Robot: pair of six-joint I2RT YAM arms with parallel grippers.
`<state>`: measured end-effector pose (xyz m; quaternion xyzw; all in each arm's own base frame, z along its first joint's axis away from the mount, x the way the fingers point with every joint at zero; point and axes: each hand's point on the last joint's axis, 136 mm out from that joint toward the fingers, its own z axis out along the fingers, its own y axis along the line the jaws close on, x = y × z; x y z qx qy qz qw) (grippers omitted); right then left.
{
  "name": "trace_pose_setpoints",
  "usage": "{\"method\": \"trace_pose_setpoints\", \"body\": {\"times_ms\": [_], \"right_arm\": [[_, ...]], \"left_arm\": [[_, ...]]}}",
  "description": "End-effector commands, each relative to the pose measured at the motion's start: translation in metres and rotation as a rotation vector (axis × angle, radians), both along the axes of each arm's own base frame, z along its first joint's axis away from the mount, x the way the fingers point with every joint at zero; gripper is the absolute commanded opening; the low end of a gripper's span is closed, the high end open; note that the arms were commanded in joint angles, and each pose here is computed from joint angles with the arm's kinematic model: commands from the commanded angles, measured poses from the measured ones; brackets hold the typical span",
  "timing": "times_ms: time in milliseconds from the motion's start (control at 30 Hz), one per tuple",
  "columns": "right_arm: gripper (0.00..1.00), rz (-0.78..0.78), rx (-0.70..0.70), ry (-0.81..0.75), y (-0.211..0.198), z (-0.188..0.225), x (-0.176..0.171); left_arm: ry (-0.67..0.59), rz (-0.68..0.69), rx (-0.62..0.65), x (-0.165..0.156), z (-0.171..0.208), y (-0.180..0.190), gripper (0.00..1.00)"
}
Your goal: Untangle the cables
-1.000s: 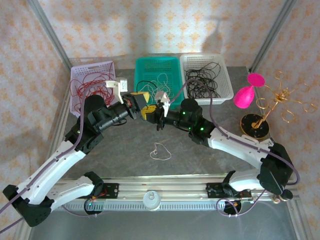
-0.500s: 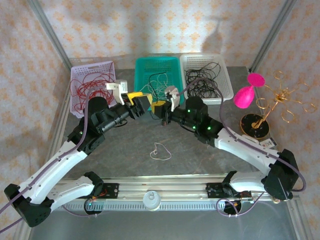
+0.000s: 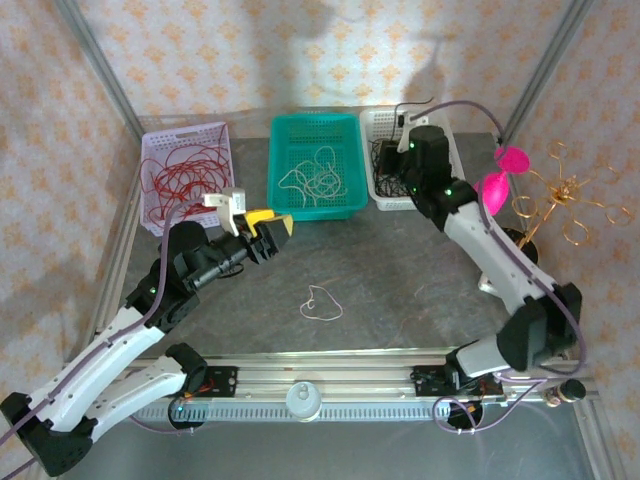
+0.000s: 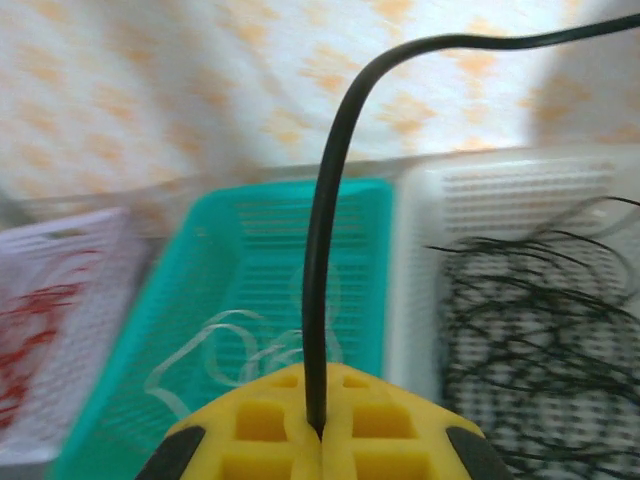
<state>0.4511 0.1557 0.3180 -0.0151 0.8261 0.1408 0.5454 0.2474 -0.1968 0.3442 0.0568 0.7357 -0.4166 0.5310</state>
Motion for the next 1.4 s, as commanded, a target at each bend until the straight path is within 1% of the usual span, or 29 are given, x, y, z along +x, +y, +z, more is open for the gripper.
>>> {"method": "trace_pose_setpoints", "body": {"times_ms": [0, 133, 233, 333, 433, 533, 667, 700, 767, 800, 867, 967, 1133, 1200, 1267, 1367], "right_arm": [[0.00, -0.067, -0.111, 0.095, -0.029, -0.036, 0.040], [0.00, -0.070, -0.120, 0.177, -0.043, -0.069, 0.091], [0.00, -0.042, -0.103, 0.235, -0.043, -0.101, 0.119], [0.00, -0.013, -0.100, 0.299, -0.036, -0.131, 0.137], [0.00, 0.002, -0.072, 0.361, -0.030, -0.158, 0.141], [0.00, -0.005, -0.047, 0.381, -0.027, -0.179, 0.139], [0.01, -0.028, -0.065, 0.419, -0.031, -0.214, 0.135], [0.05, -0.033, -0.078, 0.435, -0.032, -0.223, 0.135], [0.17, -0.043, -0.093, 0.462, -0.034, -0.234, 0.134], [0.23, -0.043, -0.093, 0.466, -0.034, -0.234, 0.133], [0.32, -0.042, -0.094, 0.452, -0.032, -0.226, 0.133], [0.38, -0.042, -0.097, 0.399, -0.028, -0.198, 0.135], [0.50, -0.046, -0.104, 0.284, -0.018, -0.135, 0.131], [0.53, -0.035, -0.095, 0.242, -0.010, -0.110, 0.126], [0.54, -0.029, -0.097, 0.206, -0.003, -0.087, 0.115], [0.54, -0.029, -0.115, 0.175, 0.003, -0.067, 0.092]], "left_arm": [[0.019, 0.023, 0.001, -0.003, -0.006, 0.006, 0.65], [0.032, 0.023, 0.010, -0.004, -0.009, 0.007, 0.65], [0.049, 0.019, 0.016, -0.006, -0.016, 0.008, 0.65], [0.066, 0.030, 0.028, -0.006, -0.024, 0.009, 0.65], [0.071, 0.029, 0.031, -0.004, -0.027, 0.008, 0.65], [0.070, 0.025, 0.023, -0.002, -0.027, 0.005, 0.65], [0.083, 0.001, 0.037, 0.001, -0.028, -0.001, 0.65], [0.088, -0.001, 0.039, 0.000, -0.029, -0.001, 0.65], [0.089, 0.008, 0.036, 0.001, -0.031, 0.000, 0.65], [0.093, 0.012, 0.034, 0.001, -0.033, 0.001, 0.65], [0.096, 0.020, 0.028, 0.001, -0.034, 0.003, 0.66], [0.103, 0.030, 0.028, 0.001, -0.037, 0.004, 0.67], [0.120, 0.024, 0.041, 0.000, -0.043, 0.004, 0.67], [0.133, 0.032, 0.056, 0.000, -0.053, 0.005, 0.68], [0.161, 0.063, 0.085, 0.003, -0.072, 0.010, 0.68], [0.220, 0.077, 0.126, 0.005, -0.100, 0.011, 0.66]]}}
